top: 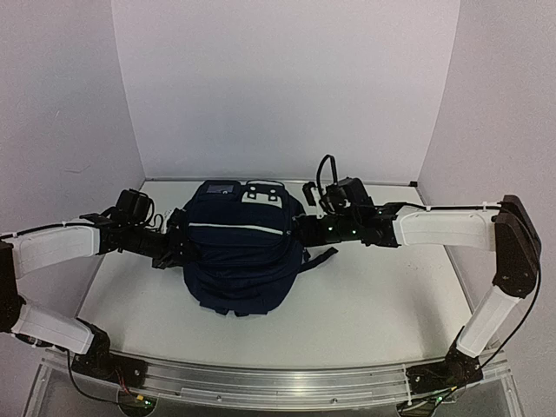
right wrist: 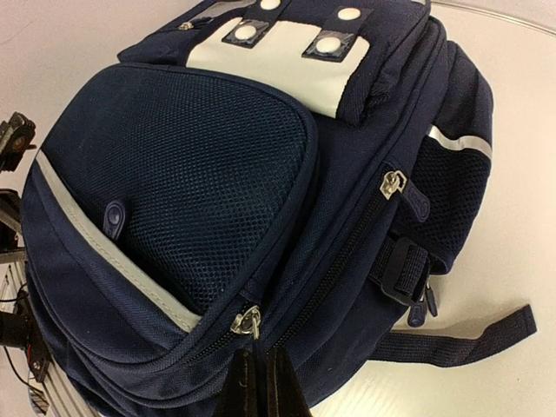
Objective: Pack the student bag
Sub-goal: Zip the student bag at the center of the board, then reset both arms
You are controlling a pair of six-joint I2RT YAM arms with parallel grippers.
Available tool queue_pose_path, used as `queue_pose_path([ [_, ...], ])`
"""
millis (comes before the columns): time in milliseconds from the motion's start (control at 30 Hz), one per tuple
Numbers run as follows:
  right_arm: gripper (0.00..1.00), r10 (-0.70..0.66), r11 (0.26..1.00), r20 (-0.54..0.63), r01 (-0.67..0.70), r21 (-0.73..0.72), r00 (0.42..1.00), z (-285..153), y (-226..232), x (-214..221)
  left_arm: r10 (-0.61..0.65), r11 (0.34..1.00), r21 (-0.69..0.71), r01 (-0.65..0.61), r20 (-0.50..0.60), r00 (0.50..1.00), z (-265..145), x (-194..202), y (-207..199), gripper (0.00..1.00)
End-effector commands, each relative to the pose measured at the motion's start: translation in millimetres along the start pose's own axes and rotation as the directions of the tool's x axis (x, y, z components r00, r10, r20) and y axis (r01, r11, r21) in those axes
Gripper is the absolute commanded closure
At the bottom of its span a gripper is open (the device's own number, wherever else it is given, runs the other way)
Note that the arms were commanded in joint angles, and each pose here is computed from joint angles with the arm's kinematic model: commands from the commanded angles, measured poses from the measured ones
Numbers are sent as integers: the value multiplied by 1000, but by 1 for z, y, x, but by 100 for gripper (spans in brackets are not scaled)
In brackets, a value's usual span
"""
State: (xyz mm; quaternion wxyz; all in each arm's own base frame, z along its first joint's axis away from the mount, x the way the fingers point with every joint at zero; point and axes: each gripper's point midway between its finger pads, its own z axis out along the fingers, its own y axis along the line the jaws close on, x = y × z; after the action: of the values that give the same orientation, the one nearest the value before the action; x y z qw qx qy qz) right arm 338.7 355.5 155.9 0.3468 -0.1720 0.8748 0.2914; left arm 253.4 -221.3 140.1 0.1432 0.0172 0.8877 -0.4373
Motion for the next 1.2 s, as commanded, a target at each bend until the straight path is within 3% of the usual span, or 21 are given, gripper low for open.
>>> queue_pose_path([
  [0, 100, -12, 975, 225, -38, 220, 974, -11, -58, -67, 93, 994, 57, -89, -59, 994, -10, 6, -21, 95],
  [33, 97, -13, 978, 226, -35, 207, 974, -12, -55, -68, 84, 996, 38, -83, -46, 995, -11, 3, -19, 85],
  [67, 88, -13, 978, 228, -34, 204, 974, -15, -54, -68, 76, 997, 17, -75, -27, 997, -13, -2, -19, 72],
  [100, 73, -16, 978, 232, -34, 208, 973, -19, -54, -68, 71, 997, -8, -71, -2, 997, -17, -8, -17, 55],
  [133, 51, -20, 975, 237, -34, 218, 971, -22, -56, -68, 64, 997, -33, -64, 22, 998, -20, -13, -16, 42],
  [200, 23, -24, 970, 243, -37, 242, 970, -33, -62, -66, 56, 995, -82, -49, 81, 995, -30, -28, -11, 18],
  [267, 9, -17, 961, 243, -51, 271, 970, -41, -76, -64, 49, 993, -110, -35, 128, 991, -42, -43, -5, 8],
  [333, 3, 0, 949, 240, -76, 307, 971, -50, -95, -62, 43, 992, -128, -21, 173, 984, -55, -58, 2, 1],
  [467, 2, 76, 913, 250, -168, 371, 965, -73, -147, -59, 39, 985, -172, 15, 307, 951, -89, -91, 24, 0],
  [567, 2, 122, 869, 312, -254, 425, 942, -107, -187, -66, 29, 964, -248, 92, 444, 895, -127, -112, 51, 0],
  [700, 2, 149, 808, 431, -361, 466, 890, -166, -229, -74, 48, 928, -309, 210, 657, 752, -192, -129, 82, 0],
  [833, 2, 62, 746, 544, -401, 531, 837, -225, -243, -84, 174, 873, -415, 255, 754, 633, -237, -131, 89, 0],
  [1000, 2, -77, 751, 728, -440, 492, 682, -279, -228, -86, 318, 812, -494, 311, 821, 475, -270, -118, 96, 0],
  [1100, 2, -159, 782, 806, -426, 455, 569, -303, -216, -77, 350, 805, -501, 319, 834, 427, -273, -107, 100, 0],
  [1167, 2, -193, 781, 820, -422, 460, 538, -307, -217, -61, 370, 791, -513, 333, 835, 406, -275, -101, 105, 0],
])
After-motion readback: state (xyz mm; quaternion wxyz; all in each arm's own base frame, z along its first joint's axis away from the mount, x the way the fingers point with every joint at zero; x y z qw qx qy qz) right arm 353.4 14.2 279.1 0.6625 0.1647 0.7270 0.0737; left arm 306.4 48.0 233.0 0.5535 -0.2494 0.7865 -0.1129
